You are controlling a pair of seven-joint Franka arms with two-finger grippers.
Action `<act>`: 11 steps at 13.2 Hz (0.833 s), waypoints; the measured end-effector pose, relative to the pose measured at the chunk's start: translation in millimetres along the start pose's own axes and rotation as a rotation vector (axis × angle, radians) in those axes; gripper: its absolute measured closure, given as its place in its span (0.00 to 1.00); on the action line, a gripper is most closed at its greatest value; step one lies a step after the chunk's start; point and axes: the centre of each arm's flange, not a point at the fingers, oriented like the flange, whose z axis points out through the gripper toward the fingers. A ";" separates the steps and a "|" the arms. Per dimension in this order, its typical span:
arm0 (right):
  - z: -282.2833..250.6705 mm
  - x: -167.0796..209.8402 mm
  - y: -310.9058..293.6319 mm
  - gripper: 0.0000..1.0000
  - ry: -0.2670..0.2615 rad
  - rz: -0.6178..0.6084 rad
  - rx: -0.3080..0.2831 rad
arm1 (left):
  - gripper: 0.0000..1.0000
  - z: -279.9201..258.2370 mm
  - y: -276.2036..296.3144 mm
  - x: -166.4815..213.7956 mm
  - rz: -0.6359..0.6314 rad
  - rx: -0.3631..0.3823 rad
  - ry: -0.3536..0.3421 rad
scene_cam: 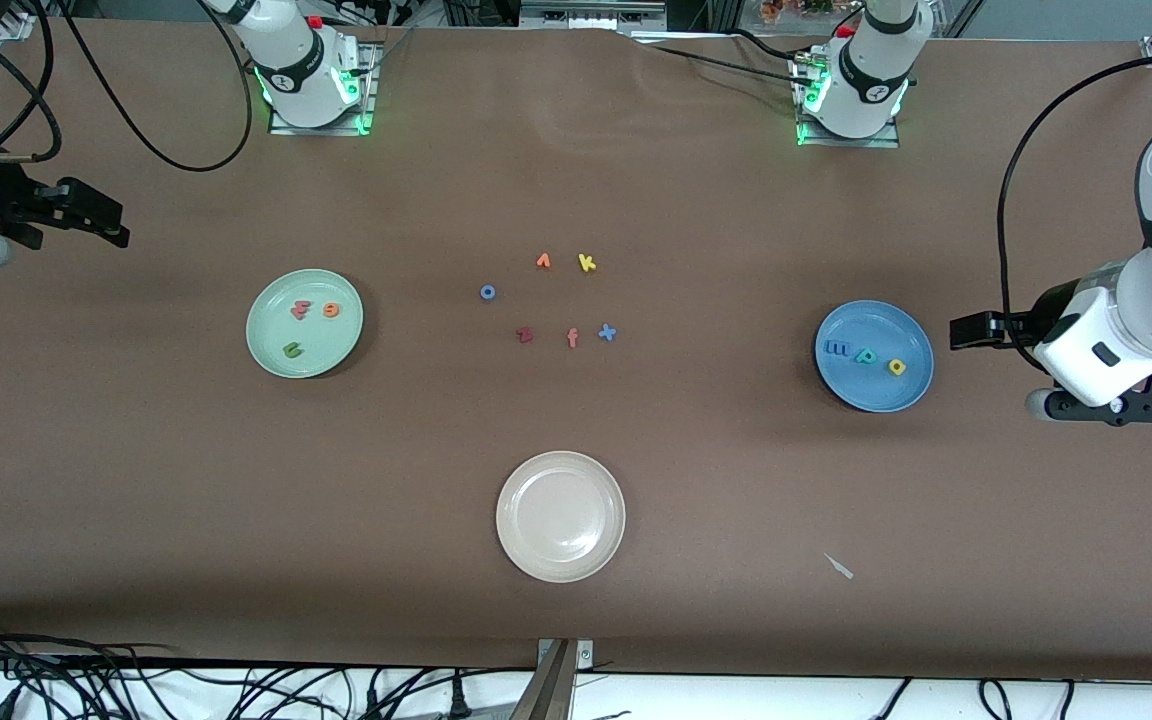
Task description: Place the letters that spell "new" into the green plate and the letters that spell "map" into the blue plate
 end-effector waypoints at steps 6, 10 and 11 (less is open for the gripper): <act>-0.1 0.0 0.4 0.00 0.000 0.000 -0.003 | 0.01 14.2 5.9 -12.7 0.023 0.001 0.034; 0.2 0.1 0.5 0.00 0.000 0.000 -0.004 | 0.01 10.5 10.3 -21.5 0.079 0.008 0.040; 0.2 0.1 0.5 0.00 0.000 0.000 -0.004 | 0.00 9.0 12.0 -22.0 0.086 0.008 0.045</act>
